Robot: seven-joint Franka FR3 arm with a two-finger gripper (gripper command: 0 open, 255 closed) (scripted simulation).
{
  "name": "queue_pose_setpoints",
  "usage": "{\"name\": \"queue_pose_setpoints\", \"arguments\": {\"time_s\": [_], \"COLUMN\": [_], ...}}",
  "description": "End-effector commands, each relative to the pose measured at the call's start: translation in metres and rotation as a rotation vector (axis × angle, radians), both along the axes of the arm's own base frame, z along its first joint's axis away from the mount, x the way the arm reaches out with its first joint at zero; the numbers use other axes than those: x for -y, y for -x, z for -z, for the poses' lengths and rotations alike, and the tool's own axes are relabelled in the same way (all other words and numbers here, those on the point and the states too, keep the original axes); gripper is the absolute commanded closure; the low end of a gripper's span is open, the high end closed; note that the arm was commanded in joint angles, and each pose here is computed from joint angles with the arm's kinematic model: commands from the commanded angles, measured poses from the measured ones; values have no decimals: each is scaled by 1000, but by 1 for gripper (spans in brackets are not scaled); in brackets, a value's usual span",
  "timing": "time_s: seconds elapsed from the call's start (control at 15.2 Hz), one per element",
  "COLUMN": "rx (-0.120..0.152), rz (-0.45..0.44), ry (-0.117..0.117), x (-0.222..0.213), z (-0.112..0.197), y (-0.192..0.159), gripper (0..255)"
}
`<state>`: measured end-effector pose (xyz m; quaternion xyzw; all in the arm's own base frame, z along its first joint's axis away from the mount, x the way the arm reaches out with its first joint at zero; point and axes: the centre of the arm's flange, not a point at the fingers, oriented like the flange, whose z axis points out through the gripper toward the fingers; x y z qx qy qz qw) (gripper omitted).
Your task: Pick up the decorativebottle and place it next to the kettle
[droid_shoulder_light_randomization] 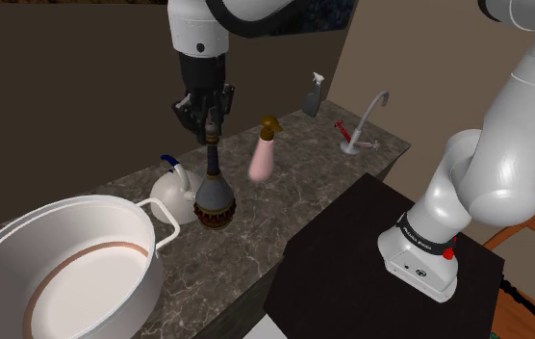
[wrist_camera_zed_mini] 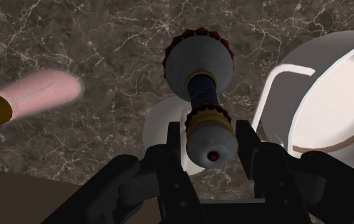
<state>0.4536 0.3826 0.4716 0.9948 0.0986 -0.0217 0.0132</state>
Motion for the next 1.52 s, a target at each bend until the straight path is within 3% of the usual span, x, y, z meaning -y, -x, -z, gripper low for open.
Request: {"name": "queue_pose_setpoints", "arguments": {"time_s": [0.0, 1.25, 1.45], "rx": [2, 2, 2], "rz": [0, 0, 0], "ry": [-1, -1, -1], "x": [1, 1, 1], "z": [10, 111, 111], "y": [0, 0, 0], "gripper": [255, 255, 255]}}
